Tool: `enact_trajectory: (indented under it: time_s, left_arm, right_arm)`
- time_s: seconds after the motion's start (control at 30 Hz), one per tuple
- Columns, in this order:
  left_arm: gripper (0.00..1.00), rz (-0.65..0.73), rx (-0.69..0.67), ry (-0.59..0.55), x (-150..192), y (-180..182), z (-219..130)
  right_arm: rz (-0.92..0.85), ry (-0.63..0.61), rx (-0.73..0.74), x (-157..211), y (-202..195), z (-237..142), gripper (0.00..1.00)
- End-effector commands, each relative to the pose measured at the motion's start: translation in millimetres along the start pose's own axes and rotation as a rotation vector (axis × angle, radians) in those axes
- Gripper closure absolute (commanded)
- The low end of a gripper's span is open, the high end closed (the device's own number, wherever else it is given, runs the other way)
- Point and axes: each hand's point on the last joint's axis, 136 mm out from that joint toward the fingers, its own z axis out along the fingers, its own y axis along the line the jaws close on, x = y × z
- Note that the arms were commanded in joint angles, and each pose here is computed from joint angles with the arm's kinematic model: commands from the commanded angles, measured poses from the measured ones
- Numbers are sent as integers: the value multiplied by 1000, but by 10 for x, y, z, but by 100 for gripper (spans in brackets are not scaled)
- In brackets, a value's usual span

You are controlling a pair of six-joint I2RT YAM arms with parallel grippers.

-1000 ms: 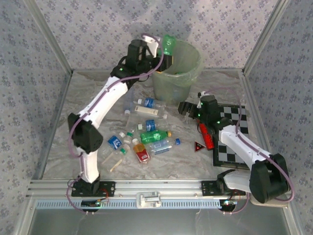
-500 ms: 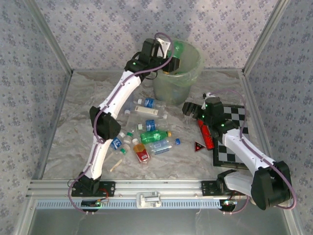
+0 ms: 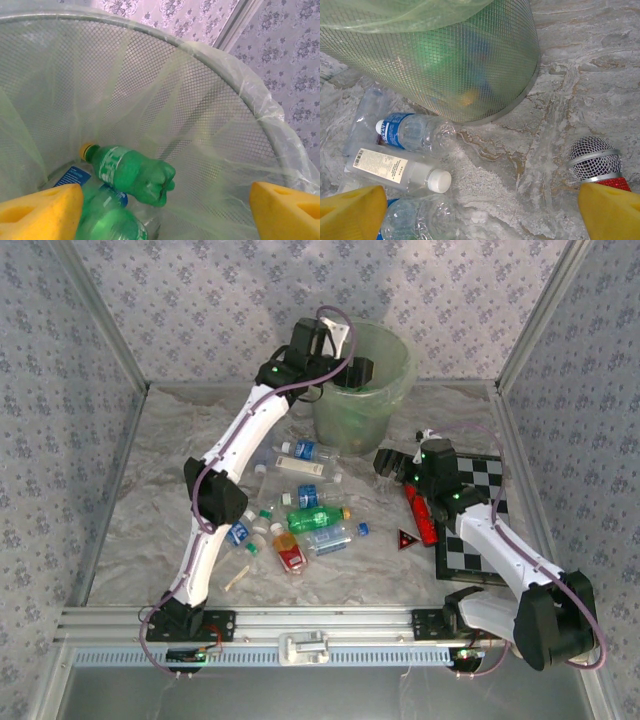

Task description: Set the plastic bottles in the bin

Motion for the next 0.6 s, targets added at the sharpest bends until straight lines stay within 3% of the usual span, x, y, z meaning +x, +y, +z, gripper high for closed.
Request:
enact_trajectory:
  time_s: [0.0, 0.33, 0.57]
  left_arm:
    - [12, 59, 65, -92, -378, -349, -364]
    - [9, 96, 89, -173, -401, -566, -858]
    - [5, 96, -88, -321, -115, -235, -1410]
  right_arm:
    - [27, 8, -3, 24, -9, 17, 0]
    - [129, 76, -50, 189, 184, 197, 0]
    - [184, 141, -3, 354, 296, 243, 0]
